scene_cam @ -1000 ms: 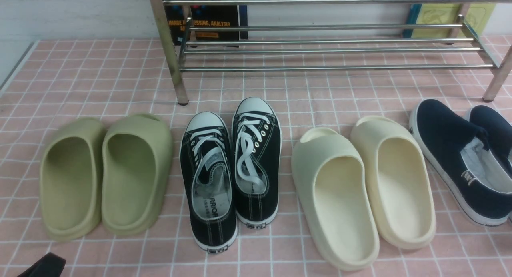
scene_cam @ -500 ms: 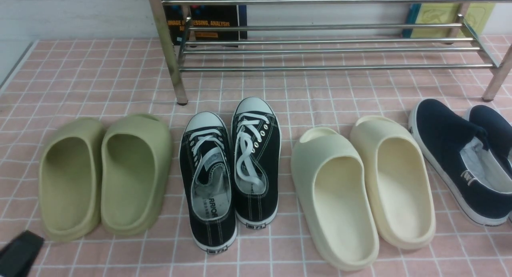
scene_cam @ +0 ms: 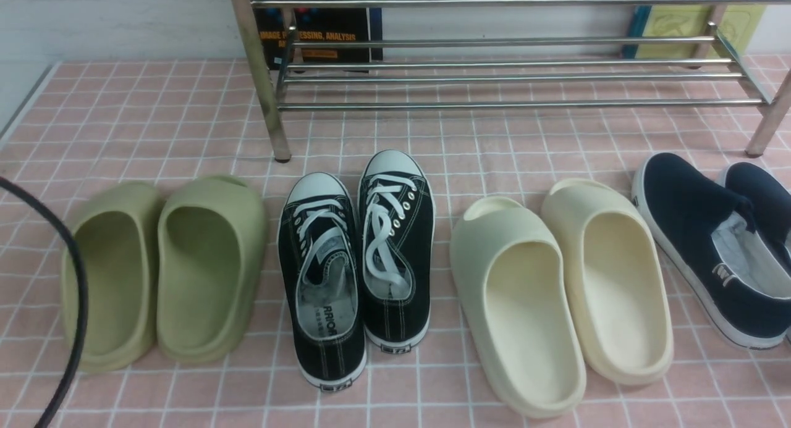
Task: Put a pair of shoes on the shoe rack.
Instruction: Use the left arm to grab the shoe closest to it, then use the left arm to put a shoe into the shoe rack
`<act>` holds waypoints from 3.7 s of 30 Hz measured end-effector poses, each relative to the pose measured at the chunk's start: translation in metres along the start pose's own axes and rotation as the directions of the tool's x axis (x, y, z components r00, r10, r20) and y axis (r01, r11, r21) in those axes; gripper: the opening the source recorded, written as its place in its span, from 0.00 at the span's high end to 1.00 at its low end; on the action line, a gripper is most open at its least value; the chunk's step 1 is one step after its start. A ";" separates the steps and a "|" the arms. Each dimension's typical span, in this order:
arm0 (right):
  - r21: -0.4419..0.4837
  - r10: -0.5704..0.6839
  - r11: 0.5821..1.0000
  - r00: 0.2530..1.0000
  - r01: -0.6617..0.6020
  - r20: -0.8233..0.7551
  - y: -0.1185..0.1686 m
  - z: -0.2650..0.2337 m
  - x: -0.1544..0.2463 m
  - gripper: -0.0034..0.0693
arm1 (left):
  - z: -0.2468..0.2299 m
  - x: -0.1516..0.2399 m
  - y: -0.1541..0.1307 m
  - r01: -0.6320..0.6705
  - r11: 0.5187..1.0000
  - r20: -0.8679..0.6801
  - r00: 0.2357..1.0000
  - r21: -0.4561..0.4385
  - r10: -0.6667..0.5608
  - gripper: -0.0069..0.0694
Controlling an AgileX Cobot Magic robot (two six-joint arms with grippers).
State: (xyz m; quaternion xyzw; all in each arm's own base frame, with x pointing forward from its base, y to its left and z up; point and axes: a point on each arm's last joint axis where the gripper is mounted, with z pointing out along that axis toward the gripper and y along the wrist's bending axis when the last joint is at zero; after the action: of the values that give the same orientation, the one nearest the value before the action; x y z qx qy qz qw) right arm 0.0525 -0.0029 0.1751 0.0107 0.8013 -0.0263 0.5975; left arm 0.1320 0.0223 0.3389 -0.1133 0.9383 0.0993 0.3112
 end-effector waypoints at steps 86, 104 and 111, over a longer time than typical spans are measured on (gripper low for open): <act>0.000 0.000 1.000 1.000 0.000 0.000 0.000 0.000 0.000 0.62 | 0.221 -0.206 -0.263 -0.002 0.867 -0.035 0.999 0.499 0.023 0.87; 0.000 0.000 1.000 1.000 0.000 0.000 0.000 0.000 0.000 0.62 | 0.220 -0.210 -0.267 0.043 0.896 -0.091 0.996 0.441 -0.002 0.53; 0.000 0.000 1.000 1.000 0.000 0.000 0.000 0.000 0.000 0.62 | 0.202 -0.215 -0.254 -0.105 0.903 -0.050 0.989 0.416 0.138 0.45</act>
State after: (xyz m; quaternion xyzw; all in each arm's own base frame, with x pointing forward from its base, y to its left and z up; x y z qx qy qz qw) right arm 0.0525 -0.0029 0.1751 0.0107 0.8013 -0.0263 0.5975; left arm 0.4829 -0.1359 0.2809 0.0097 0.9549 -0.0862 0.2841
